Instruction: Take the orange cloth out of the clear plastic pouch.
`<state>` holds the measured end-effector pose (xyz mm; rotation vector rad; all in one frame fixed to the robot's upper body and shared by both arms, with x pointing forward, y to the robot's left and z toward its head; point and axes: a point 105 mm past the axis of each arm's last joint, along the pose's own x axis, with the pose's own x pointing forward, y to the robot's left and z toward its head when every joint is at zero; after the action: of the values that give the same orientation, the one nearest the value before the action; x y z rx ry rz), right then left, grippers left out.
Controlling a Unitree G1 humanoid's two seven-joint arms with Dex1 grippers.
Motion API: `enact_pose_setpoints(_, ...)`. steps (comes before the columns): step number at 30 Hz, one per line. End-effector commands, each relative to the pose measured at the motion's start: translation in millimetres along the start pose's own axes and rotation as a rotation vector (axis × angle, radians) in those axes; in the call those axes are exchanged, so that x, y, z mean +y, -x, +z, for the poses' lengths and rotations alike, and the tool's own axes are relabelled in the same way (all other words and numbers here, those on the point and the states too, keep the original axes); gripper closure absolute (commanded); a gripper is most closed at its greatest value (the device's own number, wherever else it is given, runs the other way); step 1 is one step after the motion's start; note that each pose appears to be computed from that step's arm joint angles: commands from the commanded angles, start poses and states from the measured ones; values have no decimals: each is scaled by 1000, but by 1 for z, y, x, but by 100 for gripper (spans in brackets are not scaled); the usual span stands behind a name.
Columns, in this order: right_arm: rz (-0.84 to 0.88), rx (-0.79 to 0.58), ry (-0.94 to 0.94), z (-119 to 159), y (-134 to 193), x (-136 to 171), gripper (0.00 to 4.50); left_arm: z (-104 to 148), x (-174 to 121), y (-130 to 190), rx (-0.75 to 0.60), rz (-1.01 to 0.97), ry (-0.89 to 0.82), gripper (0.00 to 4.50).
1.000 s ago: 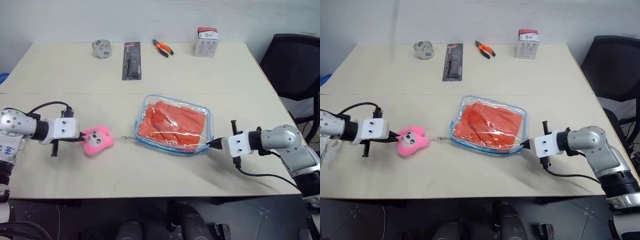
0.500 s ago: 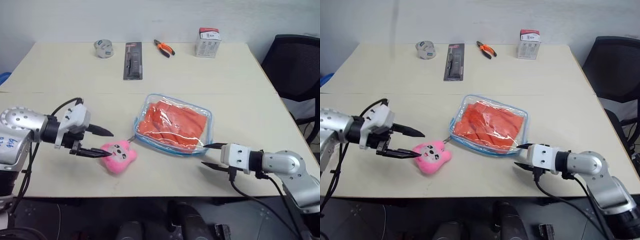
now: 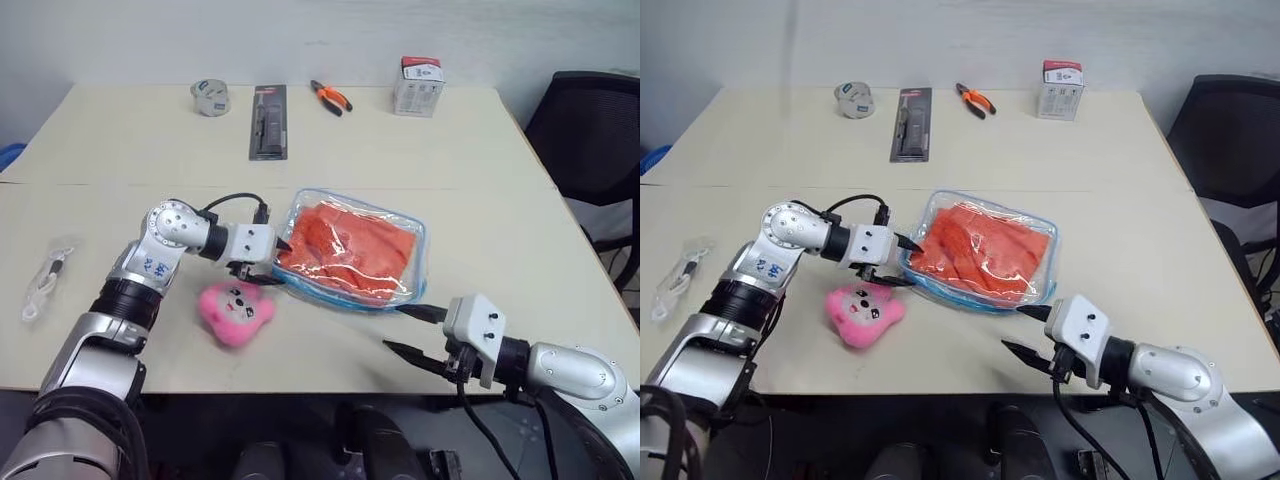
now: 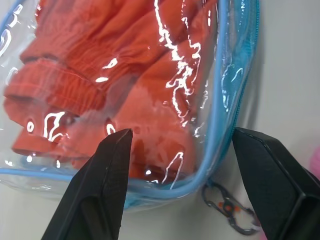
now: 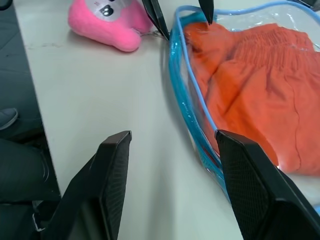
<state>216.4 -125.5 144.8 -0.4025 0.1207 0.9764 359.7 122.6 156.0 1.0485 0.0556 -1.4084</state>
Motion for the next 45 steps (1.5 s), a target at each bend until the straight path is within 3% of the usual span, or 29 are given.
enact_pose_setpoints(1,-5,-15,16,6,0,8,173,8,2,2,-46,-10,-31,122)
enact_pose_setpoints(5,-13,17,30,0,2,7,173,12,0,2,-72,-28,-35,122)
enact_pose_setpoints(8,-19,40,51,-4,3,4,173,20,-1,1,-129,-32,3,184)
enact_pose_setpoints(11,-23,55,73,-7,2,0,173,29,-1,0,-200,-29,64,279)
enact_pose_setpoints(14,-13,67,105,-7,-2,-2,235,39,3,0,-281,2,161,377)
enact_pose_setpoints(16,-7,62,120,-7,-5,-4,304,42,7,-1,-312,30,233,444)
enact_pose_setpoints(20,-15,50,206,-2,-20,-14,448,45,17,-4,-347,94,399,450)
enact_pose_setpoints(27,-130,42,280,4,-54,-46,432,55,20,-11,-376,168,477,450)
enact_pose_setpoints(30,-173,50,280,3,-64,-54,358,61,19,-15,-390,189,492,450)
enact_pose_setpoints(35,-204,114,303,-8,-70,-58,182,69,17,-19,-400,212,493,450)
enact_pose_setpoints(45,-328,154,235,-22,-78,-81,182,82,10,-22,-410,197,460,450)
